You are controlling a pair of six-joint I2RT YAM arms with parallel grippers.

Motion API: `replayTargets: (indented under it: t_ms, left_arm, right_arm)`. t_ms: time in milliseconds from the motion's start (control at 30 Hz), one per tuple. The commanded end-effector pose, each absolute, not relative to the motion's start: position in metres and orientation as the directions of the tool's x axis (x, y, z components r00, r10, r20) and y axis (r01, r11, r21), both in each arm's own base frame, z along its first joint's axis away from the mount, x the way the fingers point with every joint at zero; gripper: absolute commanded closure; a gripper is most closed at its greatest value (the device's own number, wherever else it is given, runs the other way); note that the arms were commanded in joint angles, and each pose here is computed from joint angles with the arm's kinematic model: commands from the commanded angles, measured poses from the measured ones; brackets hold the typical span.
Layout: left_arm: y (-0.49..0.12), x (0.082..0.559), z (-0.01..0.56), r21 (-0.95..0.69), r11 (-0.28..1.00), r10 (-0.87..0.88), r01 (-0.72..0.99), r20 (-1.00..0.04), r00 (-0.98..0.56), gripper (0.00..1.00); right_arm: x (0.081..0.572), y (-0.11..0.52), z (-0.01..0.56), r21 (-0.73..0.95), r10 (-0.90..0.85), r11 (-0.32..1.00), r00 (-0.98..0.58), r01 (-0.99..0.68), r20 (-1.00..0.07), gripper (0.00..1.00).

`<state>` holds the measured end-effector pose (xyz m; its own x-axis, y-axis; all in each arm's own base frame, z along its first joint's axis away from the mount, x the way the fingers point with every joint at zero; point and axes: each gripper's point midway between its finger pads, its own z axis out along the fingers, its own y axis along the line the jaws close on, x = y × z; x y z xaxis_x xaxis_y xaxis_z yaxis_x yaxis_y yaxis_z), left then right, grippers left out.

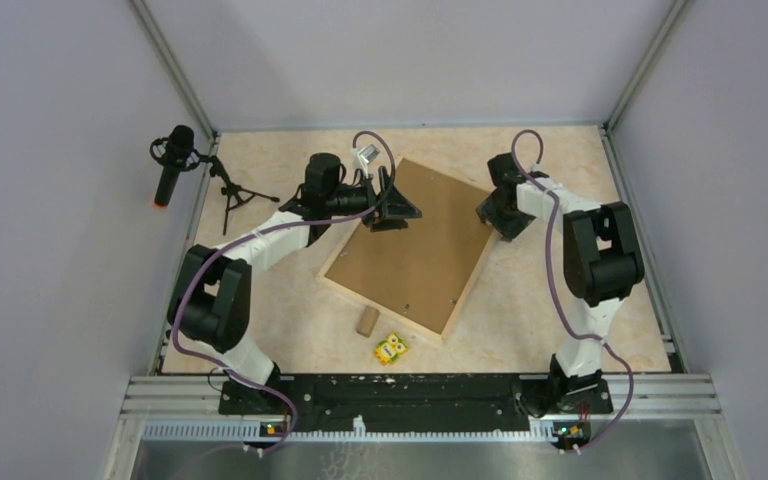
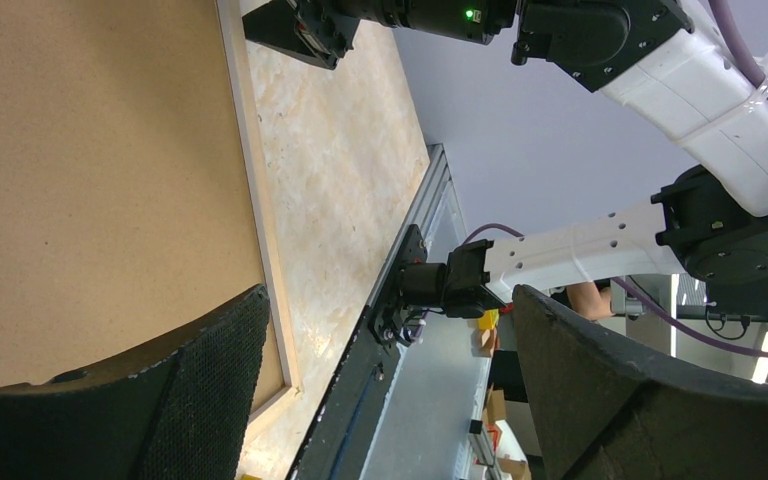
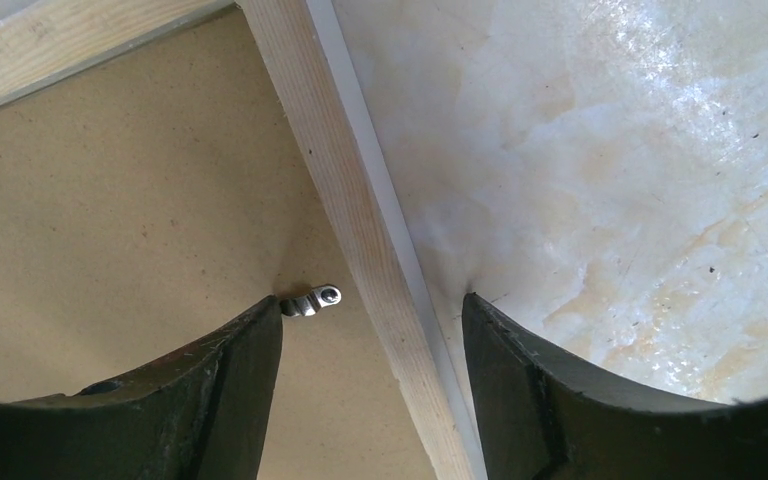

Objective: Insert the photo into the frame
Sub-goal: Install the photo frame at the center of the board.

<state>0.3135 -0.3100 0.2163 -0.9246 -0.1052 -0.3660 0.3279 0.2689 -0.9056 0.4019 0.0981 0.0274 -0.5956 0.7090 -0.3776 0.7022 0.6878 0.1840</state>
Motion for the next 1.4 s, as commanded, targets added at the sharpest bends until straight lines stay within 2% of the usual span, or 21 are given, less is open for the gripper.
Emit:
replayTargets:
  t_ms: [0, 167, 400, 867, 1000, 1133, 1367]
  left_arm:
    - [-0.310, 0.315, 0.223, -0.888, 0.254, -0.103, 0.383, -0.419, -0.902, 0.06]
    - [-0.311, 0.314, 0.222, -0.893, 0.249, -0.098, 0.376, -0.409, -0.907, 0.06]
    - [-0.310, 0.314, 0.225, -0.886, 0.255, -0.101, 0.388, -0.423, -0.900, 0.06]
    - [-0.311, 0.314, 0.223, -0.889, 0.251, -0.099, 0.383, -0.417, -0.903, 0.06]
    - [-0.311, 0.312, 0.227, -0.887, 0.242, -0.100, 0.393, -0.426, -0.899, 0.06]
    - [-0.311, 0.313, 0.225, -0.884, 0.254, -0.100, 0.393, -0.428, -0.898, 0.06]
    - [-0.311, 0.313, 0.224, -0.889, 0.246, -0.099, 0.387, -0.420, -0.902, 0.06]
  right_arm:
    - [0.383, 0.091, 0.002, 0.067, 0.669, 0.716, -0.655, 0.695, -0.352, 0.36]
    - [0.380, 0.087, -0.003, 0.040, 0.655, 0.723, -0.665, 0.690, -0.359, 0.38]
    - [0.370, 0.088, -0.011, 0.038, 0.628, 0.754, -0.703, 0.655, -0.335, 0.50]
    - [0.359, 0.064, -0.006, -0.030, 0.560, 0.792, -0.745, 0.610, -0.363, 0.73]
    - [0.360, 0.054, -0.007, -0.067, 0.530, 0.803, -0.762, 0.592, -0.372, 0.91]
    - [0.361, 0.042, -0.005, -0.119, 0.486, 0.814, -0.778, 0.569, -0.399, 0.99]
    - [0.371, 0.025, -0.005, -0.219, 0.341, 0.857, -0.832, 0.467, -0.437, 1.00]
